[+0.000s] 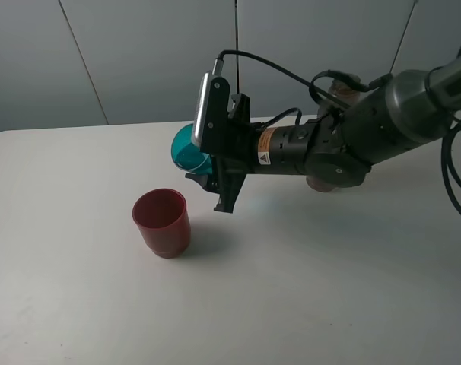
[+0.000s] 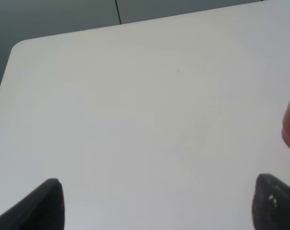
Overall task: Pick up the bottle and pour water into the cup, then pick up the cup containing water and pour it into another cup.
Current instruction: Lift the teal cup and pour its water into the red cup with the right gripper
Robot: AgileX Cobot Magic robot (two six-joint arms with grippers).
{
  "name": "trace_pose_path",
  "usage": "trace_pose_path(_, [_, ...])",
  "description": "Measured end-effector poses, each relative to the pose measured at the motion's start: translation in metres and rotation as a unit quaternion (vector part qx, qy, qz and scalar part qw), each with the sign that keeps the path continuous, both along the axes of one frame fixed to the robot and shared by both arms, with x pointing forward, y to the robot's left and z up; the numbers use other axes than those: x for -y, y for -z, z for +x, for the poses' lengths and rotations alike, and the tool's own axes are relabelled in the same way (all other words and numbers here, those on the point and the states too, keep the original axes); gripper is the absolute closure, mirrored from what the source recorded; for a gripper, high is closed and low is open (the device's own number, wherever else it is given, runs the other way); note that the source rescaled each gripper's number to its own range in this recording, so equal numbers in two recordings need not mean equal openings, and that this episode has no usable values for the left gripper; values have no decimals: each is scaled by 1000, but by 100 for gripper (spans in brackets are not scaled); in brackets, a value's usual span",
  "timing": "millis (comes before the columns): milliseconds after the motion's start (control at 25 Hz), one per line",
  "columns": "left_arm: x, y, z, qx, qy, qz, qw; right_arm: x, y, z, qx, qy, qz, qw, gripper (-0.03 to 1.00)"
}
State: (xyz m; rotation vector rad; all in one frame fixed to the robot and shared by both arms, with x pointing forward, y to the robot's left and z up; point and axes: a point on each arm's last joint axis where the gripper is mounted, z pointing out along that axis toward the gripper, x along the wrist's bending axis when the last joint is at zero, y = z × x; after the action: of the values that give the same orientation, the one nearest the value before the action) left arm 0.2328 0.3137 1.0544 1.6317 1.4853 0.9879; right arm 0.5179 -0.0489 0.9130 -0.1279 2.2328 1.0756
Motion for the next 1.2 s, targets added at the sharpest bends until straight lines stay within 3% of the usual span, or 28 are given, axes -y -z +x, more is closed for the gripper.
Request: trace_pose_path(1200, [0,0,0,0,0,0,1000,-22,-10,-2,82,-53,-68,993,91])
